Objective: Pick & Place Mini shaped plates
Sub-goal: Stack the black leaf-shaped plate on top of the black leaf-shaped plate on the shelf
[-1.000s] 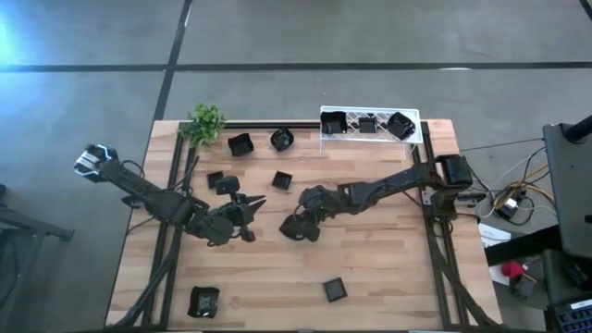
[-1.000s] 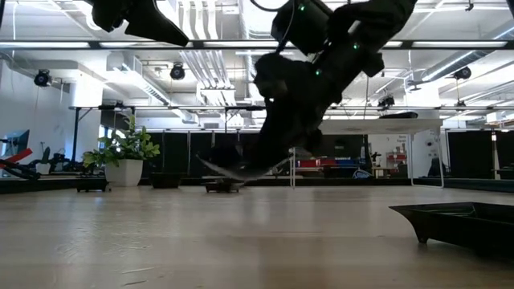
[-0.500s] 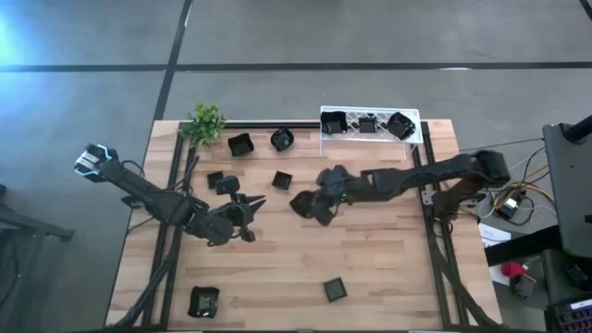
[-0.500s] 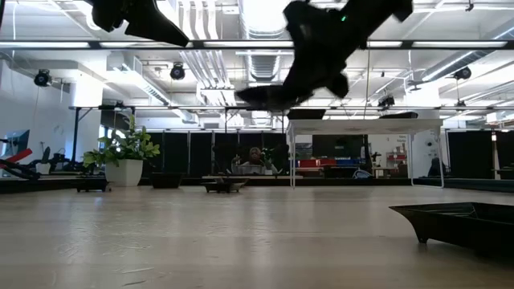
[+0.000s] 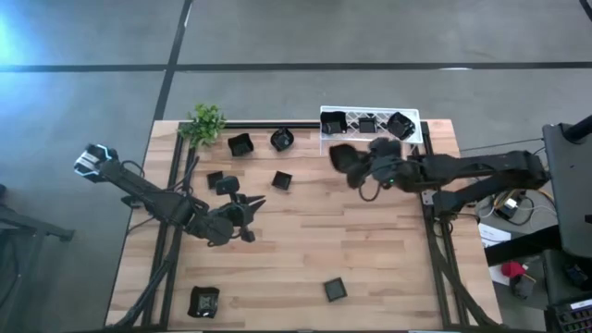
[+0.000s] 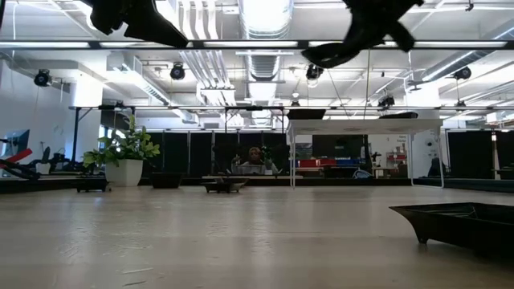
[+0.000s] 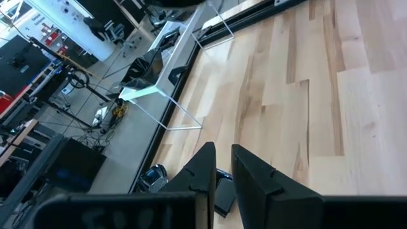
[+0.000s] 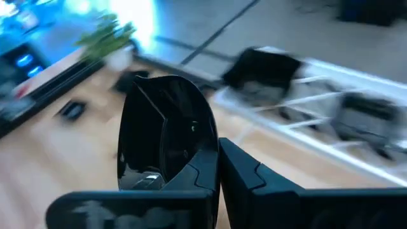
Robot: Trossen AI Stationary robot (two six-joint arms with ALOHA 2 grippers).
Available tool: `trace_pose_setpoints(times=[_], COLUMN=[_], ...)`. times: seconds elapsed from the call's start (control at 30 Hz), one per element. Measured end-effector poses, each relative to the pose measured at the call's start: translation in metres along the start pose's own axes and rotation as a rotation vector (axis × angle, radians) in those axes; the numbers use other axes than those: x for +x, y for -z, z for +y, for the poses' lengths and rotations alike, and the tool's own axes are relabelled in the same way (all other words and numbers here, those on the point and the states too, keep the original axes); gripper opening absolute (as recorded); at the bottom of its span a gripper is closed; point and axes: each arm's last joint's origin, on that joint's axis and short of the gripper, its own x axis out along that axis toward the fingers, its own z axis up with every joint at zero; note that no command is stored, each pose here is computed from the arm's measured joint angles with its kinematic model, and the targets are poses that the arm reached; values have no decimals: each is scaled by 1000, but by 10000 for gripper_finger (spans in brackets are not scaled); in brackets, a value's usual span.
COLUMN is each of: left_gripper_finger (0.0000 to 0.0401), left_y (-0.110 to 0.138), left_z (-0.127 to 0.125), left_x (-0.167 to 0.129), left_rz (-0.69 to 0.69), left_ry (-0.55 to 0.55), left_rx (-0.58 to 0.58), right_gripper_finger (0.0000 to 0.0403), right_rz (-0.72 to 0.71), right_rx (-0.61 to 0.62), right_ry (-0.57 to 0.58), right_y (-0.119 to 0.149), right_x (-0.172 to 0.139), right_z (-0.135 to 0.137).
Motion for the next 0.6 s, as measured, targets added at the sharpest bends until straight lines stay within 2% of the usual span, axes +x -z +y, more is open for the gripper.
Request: trace_pose_setpoints(times=[0.23, 0.4, 0.6], left_gripper_finger=[48, 48, 48], left_y=[0, -1, 0], left_z=[0, 0, 0], left_x=[0, 0, 0], left_rz=[-2, -8, -8], left_ry=[-6, -7, -8], left_rx=[-1, -5, 1], right_gripper_finger=[8, 8, 8], right_rz=[-97, -132, -128], right_rx=[134, 224, 250], right_ry=[182, 282, 429], right_y=[-8, -14, -21], right_x=[-19, -21, -13], right_z=[-33, -54, -78])
